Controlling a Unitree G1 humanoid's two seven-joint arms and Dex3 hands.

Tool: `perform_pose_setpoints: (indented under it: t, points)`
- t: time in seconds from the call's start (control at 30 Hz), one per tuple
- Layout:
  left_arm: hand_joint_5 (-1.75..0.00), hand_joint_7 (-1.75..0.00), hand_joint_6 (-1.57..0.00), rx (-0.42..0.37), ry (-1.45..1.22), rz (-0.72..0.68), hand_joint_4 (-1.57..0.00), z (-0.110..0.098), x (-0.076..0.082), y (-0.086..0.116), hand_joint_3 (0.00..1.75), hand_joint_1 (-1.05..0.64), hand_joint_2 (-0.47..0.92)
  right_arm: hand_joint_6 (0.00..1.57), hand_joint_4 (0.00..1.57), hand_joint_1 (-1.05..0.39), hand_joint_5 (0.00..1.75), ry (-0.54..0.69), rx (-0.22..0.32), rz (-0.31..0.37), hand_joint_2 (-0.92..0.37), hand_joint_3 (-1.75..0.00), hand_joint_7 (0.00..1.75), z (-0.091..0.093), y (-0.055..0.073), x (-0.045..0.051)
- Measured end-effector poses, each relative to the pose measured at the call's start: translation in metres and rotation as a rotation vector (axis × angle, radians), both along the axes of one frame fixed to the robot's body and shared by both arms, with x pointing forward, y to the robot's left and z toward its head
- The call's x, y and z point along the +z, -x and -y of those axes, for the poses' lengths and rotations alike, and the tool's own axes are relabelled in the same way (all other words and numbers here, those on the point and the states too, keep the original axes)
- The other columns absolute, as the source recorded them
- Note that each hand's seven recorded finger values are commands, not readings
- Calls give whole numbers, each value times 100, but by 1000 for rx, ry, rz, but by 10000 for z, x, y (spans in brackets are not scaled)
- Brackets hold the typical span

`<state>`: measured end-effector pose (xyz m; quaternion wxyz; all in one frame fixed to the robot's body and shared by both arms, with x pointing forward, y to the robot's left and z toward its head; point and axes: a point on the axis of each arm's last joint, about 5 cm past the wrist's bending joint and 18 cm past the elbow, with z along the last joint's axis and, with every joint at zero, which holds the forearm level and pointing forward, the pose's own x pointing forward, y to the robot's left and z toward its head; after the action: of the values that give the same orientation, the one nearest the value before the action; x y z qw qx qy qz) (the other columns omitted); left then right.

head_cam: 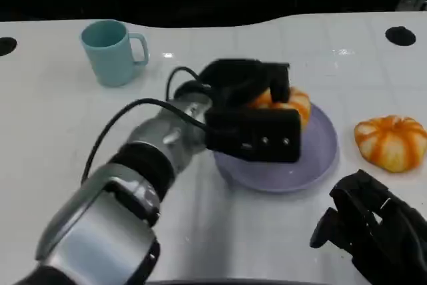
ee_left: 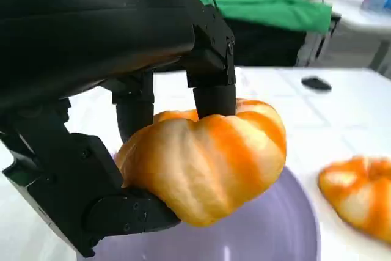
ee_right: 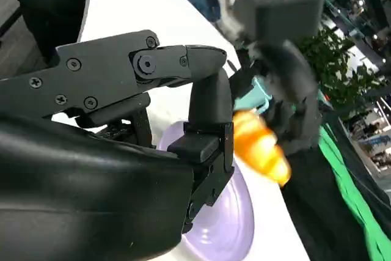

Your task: Grasp the bread from the table and place it into the plate.

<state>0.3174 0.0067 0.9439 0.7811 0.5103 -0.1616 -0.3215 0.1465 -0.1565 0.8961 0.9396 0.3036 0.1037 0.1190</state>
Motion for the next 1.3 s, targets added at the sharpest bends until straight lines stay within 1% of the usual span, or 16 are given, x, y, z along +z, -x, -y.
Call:
perform_pose_setpoints:
  t: [0.03, 0.07, 0.17, 0.27, 0.3, 0.33, 0.4, 0.5, 0.6, 0.63, 0.7, 0.8, 0.9, 0.93, 1.1, 1.3]
  points:
    - [-175, -129, -69, -4, 2, 1, -84, 20, -3, 10, 79, -17, 64, 55, 62, -50, 174, -1, -1, -1, -92, -20, 148, -2, 3, -3]
    - [-175, -109, -74, 2, 4, 4, -83, 33, -5, 15, 74, -16, 65, 55, 62, -50, 174, -1, -3, -3, -92, -20, 148, -4, 8, -4]
    - [-175, -101, -80, 48, -20, 0, -80, 65, -35, 28, 70, -15, 70, 55, 62, -50, 174, 3, -8, -10, -92, -20, 145, -10, 23, -5]
    - [-175, -117, -74, 73, -54, -2, -78, 79, -62, 39, 63, -15, 74, 57, 63, -51, 174, 4, -5, -6, -92, -19, 145, -21, 23, -3]
    - [-169, -113, -72, 75, -59, -2, -76, 83, -65, 41, 60, -15, 74, 57, 63, -51, 174, 4, -6, -6, -92, -19, 145, -23, 23, -2]
    - [-157, -92, -75, 78, -64, -2, -74, 85, -67, 42, 50, -15, 78, 58, 63, -51, 174, 4, -6, -6, -92, -19, 145, -24, 23, -2]
    - [-148, -63, -86, 86, -71, -5, -72, 86, -72, 43, 33, -15, 85, 58, 63, -51, 174, 3, -6, -5, -92, -19, 145, -27, 24, -1]
    - [-168, -63, -90, 98, -80, -12, -66, 84, -83, 44, 14, -20, 86, 59, 63, -51, 175, 2, -7, -2, -92, -19, 146, -29, 26, 4]
    - [-154, -38, -85, 112, -92, -27, -68, 88, -93, 47, 4, -28, 90, 59, 63, -51, 175, 2, -7, -2, -92, -19, 146, -28, 27, 4]
    - [-152, -30, -81, 117, -101, -42, -70, 91, -98, 49, 6, -29, 91, 59, 63, -51, 175, 2, -7, -2, -92, -18, 146, -28, 28, 4]
    - [-109, -11, -62, 119, -117, -62, -48, 97, -104, 52, 17, -41, 92, 58, 63, -51, 174, 2, -8, -3, -92, -19, 146, -27, 29, 3]
    - [-37, -1, -41, 107, -136, -80, -37, 96, -105, 53, 29, -57, 92, 57, 62, -51, 175, 3, -8, -3, -92, -19, 145, -27, 30, 4]
    - [-26, 0, -38, 97, -152, -93, -36, 94, -107, 52, 31, -60, 92, 57, 62, -51, 175, 3, -8, -2, -92, -19, 146, -26, 30, 4]
    - [-16, 0, -23, 95, -155, -97, -20, 92, -107, 52, 41, -74, 92, 57, 62, -51, 175, 3, -8, -2, -92, -19, 146, -26, 30, 4]
    - [-3, -1, -8, 75, -204, -111, -2, 77, -106, 44, 58, -96, 92, 58, 62, -51, 175, 4, -14, -1, -92, -19, 147, -13, 27, 6]
    - [-1, -1, -8, 52, -207, -172, -1, -1, 0, -35, 61, -95, 92, 57, 64, -50, 175, 7, -18, 4, -92, -20, 148, 2, 17, 10]
